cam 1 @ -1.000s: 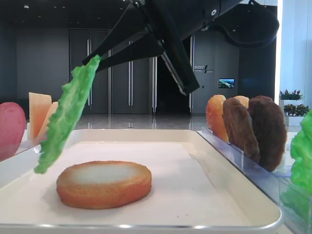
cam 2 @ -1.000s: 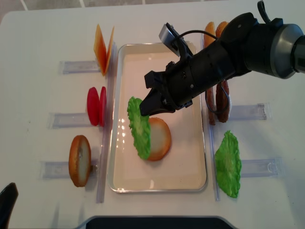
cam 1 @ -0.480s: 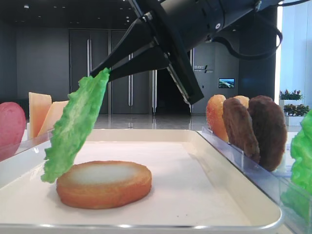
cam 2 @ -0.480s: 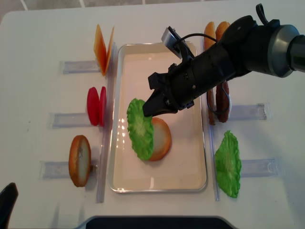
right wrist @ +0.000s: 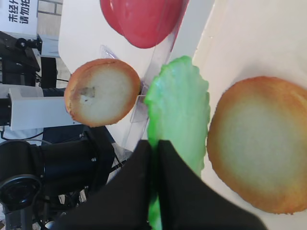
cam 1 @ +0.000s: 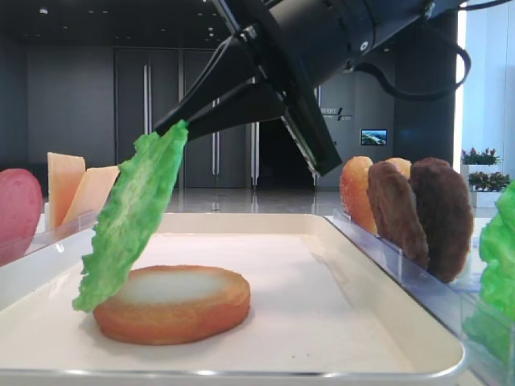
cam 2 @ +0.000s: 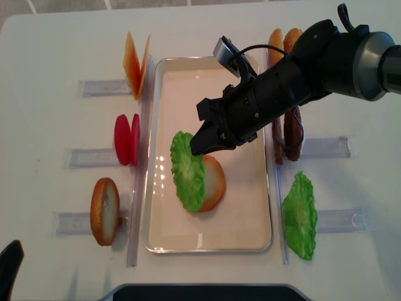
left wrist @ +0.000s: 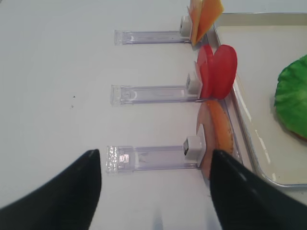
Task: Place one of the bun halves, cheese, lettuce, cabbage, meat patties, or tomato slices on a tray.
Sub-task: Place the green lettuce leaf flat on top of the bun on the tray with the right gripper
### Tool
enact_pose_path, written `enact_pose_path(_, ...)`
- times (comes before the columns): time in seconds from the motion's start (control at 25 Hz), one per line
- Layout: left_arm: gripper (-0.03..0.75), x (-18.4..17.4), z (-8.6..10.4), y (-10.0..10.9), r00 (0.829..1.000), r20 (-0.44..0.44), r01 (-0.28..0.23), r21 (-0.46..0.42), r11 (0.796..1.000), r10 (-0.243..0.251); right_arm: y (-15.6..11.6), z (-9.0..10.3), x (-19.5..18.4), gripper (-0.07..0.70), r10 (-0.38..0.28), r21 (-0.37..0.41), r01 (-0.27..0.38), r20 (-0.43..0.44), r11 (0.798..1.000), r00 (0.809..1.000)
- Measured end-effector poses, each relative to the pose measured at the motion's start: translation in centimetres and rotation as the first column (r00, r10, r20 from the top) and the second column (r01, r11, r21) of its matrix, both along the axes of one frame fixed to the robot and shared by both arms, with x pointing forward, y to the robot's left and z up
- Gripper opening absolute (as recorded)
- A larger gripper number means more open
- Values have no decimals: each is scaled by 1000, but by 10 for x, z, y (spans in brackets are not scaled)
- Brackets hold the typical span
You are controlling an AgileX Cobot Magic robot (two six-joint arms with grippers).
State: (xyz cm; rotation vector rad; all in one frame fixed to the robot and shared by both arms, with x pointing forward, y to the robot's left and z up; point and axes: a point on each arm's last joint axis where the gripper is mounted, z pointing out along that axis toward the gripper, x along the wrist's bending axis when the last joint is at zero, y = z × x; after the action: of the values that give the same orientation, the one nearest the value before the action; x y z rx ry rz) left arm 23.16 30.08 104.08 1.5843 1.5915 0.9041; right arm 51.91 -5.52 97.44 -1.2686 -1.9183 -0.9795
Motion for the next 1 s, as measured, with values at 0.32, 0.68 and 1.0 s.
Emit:
enact_pose_path(0.32,535,0,0,0,1000,0,0,0,1000,0,-1,-2,-1,36,18,-20,-18,12,1000,1000)
enact_pose_path(0.68,535,0,0,0,1000,0,0,0,1000,0,-3,-4,0,36,30,-43,-28,37,999,999)
enact_pose_path(1.0,535,0,0,0,1000,0,0,0,1000,0,-12,-5,6,36,24,-64,-20,55,998,998)
